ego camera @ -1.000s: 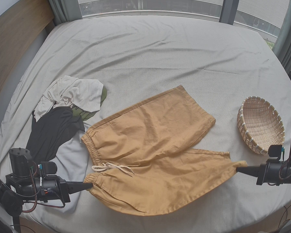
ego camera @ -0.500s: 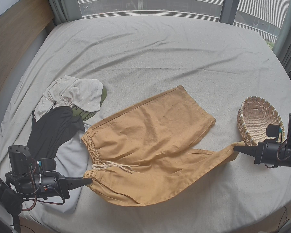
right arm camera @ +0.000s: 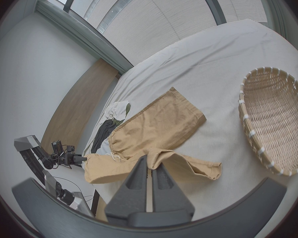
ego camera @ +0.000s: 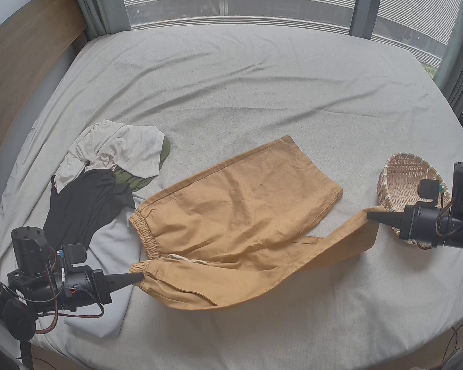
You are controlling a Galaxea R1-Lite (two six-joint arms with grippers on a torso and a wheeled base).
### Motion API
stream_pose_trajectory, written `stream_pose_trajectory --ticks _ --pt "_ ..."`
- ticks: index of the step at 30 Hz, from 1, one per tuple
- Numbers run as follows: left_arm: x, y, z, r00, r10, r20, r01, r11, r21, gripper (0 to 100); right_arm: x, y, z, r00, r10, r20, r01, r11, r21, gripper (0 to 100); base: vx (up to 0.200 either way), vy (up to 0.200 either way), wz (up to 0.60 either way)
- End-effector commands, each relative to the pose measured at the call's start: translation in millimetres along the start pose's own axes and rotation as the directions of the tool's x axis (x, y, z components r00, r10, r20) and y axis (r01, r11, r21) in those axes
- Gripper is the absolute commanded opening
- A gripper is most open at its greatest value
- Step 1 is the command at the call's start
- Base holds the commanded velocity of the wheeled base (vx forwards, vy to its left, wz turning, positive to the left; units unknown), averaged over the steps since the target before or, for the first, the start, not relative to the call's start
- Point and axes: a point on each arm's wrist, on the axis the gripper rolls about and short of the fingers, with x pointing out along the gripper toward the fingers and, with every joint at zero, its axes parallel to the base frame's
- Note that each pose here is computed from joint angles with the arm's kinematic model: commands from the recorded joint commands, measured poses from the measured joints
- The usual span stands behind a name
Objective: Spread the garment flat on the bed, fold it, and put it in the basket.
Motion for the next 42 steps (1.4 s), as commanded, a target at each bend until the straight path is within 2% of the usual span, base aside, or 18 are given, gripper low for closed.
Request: stream_pose_trajectory --ticks 1,8,19,27,42 --pt "1 -1 2 1.000 -0.003 0.009 0.003 1.000 -0.028 0 17 -7 11 1.000 0.002 -0.001 -0.002 1.000 -0.001 0 0.000 0.000 0.00" --pt "3 -2 7 0.999 0.013 0.035 -0.011 0.997 -0.071 0 36 -12 33 0.999 0.012 0.036 -0.011 1.000 -0.022 0 0.000 0.000 0.00" --pt "4 -3 10 0.999 0.019 0.050 -0.014 0.994 -0.109 0 61 -20 53 0.998 0.025 0.063 -0.022 0.999 -0.045 0 0.000 0.000 0.00" --pt "5 -3 12 0.996 0.051 0.072 -0.043 0.993 -0.114 0 72 -18 68 0.995 0.045 0.093 -0.039 0.997 -0.071 0 0.000 0.000 0.00" --pt "8 -2 19 0.994 0.050 0.095 -0.031 0.980 -0.198 0 100 -18 90 0.987 0.086 0.132 -0.071 0.991 -0.110 0 0.000 0.000 0.00"
